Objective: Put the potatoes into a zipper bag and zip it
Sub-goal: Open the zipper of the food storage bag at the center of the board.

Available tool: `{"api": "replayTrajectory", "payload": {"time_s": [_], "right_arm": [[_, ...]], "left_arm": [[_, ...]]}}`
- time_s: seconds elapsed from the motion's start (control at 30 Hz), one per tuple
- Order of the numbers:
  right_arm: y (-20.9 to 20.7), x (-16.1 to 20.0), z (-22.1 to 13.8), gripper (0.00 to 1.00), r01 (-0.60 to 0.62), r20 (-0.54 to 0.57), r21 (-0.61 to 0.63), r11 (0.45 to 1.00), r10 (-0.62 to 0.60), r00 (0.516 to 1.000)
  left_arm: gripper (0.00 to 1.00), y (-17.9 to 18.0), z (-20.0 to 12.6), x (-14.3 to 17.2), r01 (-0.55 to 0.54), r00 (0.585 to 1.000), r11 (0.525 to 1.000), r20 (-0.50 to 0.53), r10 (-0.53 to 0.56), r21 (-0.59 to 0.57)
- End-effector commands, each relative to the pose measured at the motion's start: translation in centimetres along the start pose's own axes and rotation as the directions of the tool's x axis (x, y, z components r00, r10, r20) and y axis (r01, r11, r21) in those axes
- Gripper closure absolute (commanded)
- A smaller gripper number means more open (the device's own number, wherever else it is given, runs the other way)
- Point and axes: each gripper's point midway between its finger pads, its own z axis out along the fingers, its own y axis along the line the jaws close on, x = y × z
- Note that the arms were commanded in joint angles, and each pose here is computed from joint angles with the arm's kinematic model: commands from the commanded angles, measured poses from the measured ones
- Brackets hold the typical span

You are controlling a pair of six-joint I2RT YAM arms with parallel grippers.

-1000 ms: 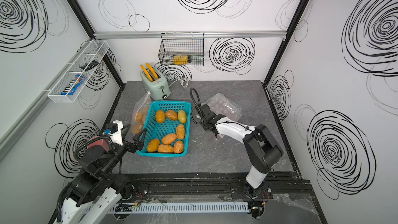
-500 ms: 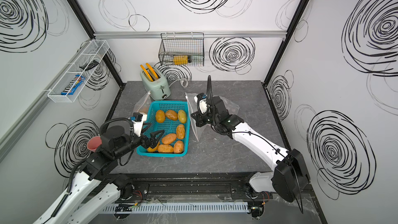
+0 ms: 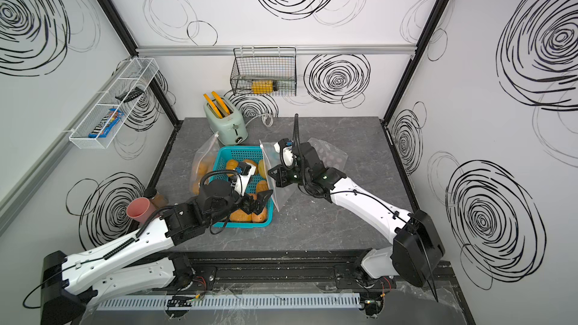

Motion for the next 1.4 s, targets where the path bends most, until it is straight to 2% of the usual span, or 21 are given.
{"api": "replayTrajectory", "payload": {"time_s": [0.0, 0.07, 0.17, 0.33, 0.43, 0.5, 0.63, 0.9, 1.03, 1.17, 1.37], "right_arm": [[1.3, -1.2, -0.3, 1.00, 0.007, 0.040, -0.036, 0.999, -0.006, 0.999], [1.6, -1.1, -0.3, 1.00, 0.013, 0.039, -0.046, 0.999, -0.011, 0.999], [1.6, -0.9, -0.2, 1.00, 0.011, 0.033, -0.044, 0.999, -0.009, 0.999], [1.6, -0.7, 0.0, 1.00, 0.014, 0.030, -0.043, 0.999, -0.013, 0.999], [1.5, -0.6, 0.2, 1.00, 0.015, 0.025, -0.039, 0.999, -0.014, 1.000], [1.4, -0.6, 0.2, 1.00, 0.017, 0.022, -0.034, 0.999, -0.016, 1.000], [0.9, -0.4, 0.3, 1.00, 0.031, 0.018, 0.010, 0.999, -0.032, 0.999], [-0.1, 0.8, 0.6, 1.00, 0.085, -0.013, 0.109, 0.990, -0.084, 0.996], [-0.5, 1.5, 1.0, 0.89, 0.094, -0.021, 0.132, 0.987, -0.092, 0.996], [-0.2, 2.7, 1.9, 0.76, 0.097, -0.050, 0.124, 0.988, -0.091, 0.995], [-0.5, 3.8, 2.5, 0.77, 0.093, -0.084, 0.134, 0.987, -0.082, 0.993]], "left_arm": [[0.07, 1.7, 0.5, -2.0, 0.120, 0.986, 0.992, 0.116, -0.116, -0.035], [0.10, 1.8, 1.2, -2.0, 0.153, 0.981, 0.988, 0.116, -0.153, 0.008], [0.13, 2.3, 2.3, -1.7, 0.187, 0.978, 0.982, 0.087, -0.187, 0.015], [0.15, 2.2, 3.2, -1.4, 0.200, 0.975, 0.979, 0.088, -0.204, 0.046], [0.18, 2.4, 3.6, -0.7, 0.202, 0.976, 0.979, 0.078, -0.204, 0.034], [0.24, 2.9, 4.0, -0.1, 0.198, 0.978, 0.980, 0.063, -0.198, 0.007], [0.39, 3.8, 4.3, 0.4, 0.201, 0.978, 0.979, 0.070, -0.198, -0.033], [0.86, 4.4, 4.2, -0.3, 0.224, 0.971, 0.974, 0.097, -0.220, -0.022], [0.99, 3.9, 3.9, -0.7, 0.246, 0.962, 0.969, 0.115, -0.246, 0.012], [1.00, 3.7, 4.2, -0.2, 0.251, 0.963, 0.968, 0.098, -0.252, 0.022], [1.00, 3.8, 4.2, 0.2, 0.252, 0.963, 0.968, 0.092, -0.253, 0.019]]}}
